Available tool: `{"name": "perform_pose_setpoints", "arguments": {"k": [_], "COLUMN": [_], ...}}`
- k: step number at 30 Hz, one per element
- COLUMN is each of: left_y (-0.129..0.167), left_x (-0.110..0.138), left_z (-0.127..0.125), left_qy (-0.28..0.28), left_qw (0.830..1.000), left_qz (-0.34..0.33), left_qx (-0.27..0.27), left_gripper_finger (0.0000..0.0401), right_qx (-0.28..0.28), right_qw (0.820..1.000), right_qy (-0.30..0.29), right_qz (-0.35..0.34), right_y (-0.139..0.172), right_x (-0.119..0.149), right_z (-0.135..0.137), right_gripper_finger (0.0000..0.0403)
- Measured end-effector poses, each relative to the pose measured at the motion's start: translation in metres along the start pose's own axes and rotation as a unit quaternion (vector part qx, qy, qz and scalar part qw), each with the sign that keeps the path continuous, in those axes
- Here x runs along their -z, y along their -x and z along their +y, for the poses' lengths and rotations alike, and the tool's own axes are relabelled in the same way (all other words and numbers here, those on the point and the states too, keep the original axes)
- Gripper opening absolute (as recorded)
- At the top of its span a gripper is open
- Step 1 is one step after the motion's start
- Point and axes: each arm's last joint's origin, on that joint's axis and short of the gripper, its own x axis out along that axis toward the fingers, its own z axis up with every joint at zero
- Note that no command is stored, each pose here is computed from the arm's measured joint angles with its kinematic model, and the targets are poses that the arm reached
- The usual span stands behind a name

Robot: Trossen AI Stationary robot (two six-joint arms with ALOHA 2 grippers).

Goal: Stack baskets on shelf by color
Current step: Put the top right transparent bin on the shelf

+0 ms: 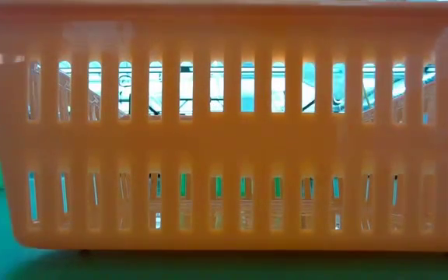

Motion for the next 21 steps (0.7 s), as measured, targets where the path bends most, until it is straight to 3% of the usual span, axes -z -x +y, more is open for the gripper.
{"name": "perform_pose_setpoints", "arguments": {"k": [4, 9, 14, 21], "left_y": [0.0, 0.0, -0.008, -0.021], "left_x": [0.007, 0.011, 0.02, 0.028], "left_z": [-0.002, -0.003, -0.019, -0.049], "left_qy": [0.01, 0.006, 0.008, -0.042], "left_qw": [0.999, 0.998, 0.991, 0.984], "left_qz": [0.035, 0.056, 0.047, 0.008], "left_qx": [0.007, 0.016, 0.121, 0.172], "left_gripper_finger": [0.0182, 0.0182, 0.0182, 0.0182], "right_qx": [0.02, -0.049, -0.147, -0.157], "right_qw": [1.0, 0.999, 0.988, 0.986], "right_qy": [-0.004, -0.016, 0.014, -0.038], "right_qz": [0.006, -0.01, -0.039, 0.043], "right_y": [0.004, 0.014, 0.026, 0.017], "right_x": [-0.003, 0.014, 0.032, 0.067], "right_z": [0.003, 0.011, 0.026, 0.044], "right_gripper_finger": [0.0, 0.0, 0.0, 0.0]}}
